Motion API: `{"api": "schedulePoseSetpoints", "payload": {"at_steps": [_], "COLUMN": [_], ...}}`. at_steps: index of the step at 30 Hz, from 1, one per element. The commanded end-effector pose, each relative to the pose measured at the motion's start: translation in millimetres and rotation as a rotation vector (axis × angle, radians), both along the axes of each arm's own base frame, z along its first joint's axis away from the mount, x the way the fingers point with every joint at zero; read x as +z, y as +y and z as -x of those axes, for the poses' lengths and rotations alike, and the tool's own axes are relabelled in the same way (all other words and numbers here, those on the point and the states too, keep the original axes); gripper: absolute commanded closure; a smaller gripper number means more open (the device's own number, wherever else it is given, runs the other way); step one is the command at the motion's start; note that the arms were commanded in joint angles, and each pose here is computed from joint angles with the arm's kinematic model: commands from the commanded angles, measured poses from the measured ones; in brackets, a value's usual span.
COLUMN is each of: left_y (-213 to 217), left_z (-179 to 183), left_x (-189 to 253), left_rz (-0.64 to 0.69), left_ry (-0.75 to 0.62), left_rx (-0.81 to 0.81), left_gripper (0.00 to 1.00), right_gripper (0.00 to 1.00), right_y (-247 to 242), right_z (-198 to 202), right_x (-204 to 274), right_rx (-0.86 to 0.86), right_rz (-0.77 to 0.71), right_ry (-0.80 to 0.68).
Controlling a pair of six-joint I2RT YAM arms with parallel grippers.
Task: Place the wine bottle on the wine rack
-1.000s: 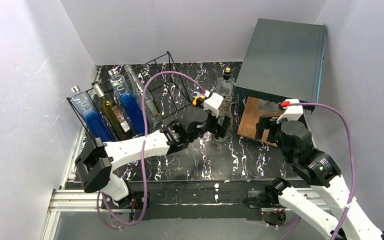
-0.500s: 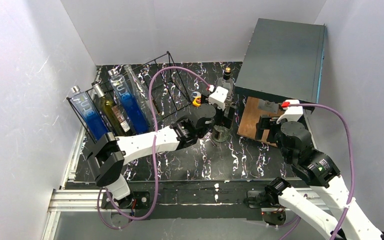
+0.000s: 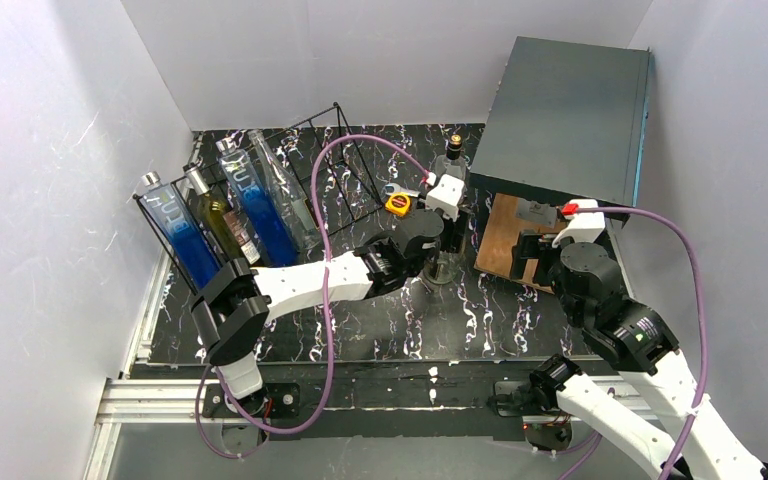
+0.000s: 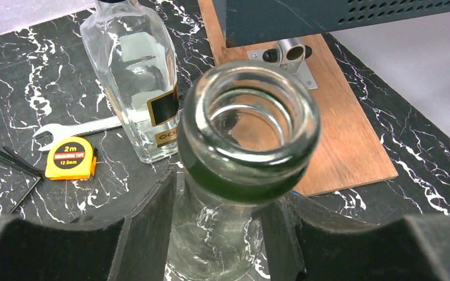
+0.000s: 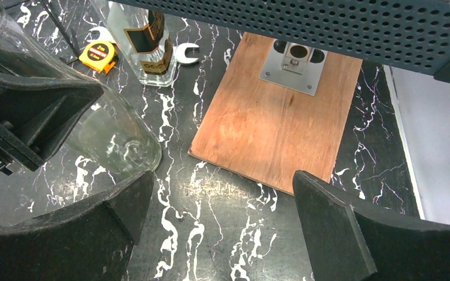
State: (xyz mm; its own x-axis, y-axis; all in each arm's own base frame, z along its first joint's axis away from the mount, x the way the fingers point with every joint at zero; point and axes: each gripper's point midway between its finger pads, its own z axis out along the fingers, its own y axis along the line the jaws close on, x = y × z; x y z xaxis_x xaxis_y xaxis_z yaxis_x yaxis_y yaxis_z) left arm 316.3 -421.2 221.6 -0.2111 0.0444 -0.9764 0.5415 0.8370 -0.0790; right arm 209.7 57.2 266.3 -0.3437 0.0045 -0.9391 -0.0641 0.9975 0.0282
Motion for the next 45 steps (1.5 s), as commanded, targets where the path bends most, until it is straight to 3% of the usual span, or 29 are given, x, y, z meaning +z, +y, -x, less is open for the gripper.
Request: {"api": "schedulePoseSetpoints", "payload": {"at_steps": [1, 6, 11, 28, 38, 45], "left_y": [0.8, -2.6, 2.4, 59.3, 116.5, 179.3], "left_z": [-10.7, -8.8, -7.3, -12.9, -66.5, -107.9], "left_x": [25.1, 28.0, 37.4, 116.4, 135.8, 153.4], "left_rz": [0.051, 0.049, 0.044, 0.130, 0.168, 0.101], "left_ry": [-0.045, -0.051, -0.072, -0.126, -0.052, 0.024], "left_rx": [0.056, 0.031, 0.029, 0.126, 0.203, 0.345], "left_gripper": [0.57, 0.75, 1.00, 1.00, 1.00, 1.00], "right_gripper": [0.02, 0.02, 0.02, 0.02, 0.02, 0.02], "right_y": [2.5, 1.3, 1.8, 3.2, 3.2, 6.1], "right_z": [-5.8, -6.1, -6.4, -11.0, -13.7, -16.1], "right_x": [5.2, 3.0, 3.6, -1.9, -7.3, -11.2], "right_rx": [-0.002, -0.011, -0.009, -0.019, -0.030, -0.024], "right_rz": [-0.005, 0.001, -0.002, 0.018, 0.038, 0.046], "right_ry": [-0.032, -0.025, -0.029, -0.007, 0.015, 0.031]}}
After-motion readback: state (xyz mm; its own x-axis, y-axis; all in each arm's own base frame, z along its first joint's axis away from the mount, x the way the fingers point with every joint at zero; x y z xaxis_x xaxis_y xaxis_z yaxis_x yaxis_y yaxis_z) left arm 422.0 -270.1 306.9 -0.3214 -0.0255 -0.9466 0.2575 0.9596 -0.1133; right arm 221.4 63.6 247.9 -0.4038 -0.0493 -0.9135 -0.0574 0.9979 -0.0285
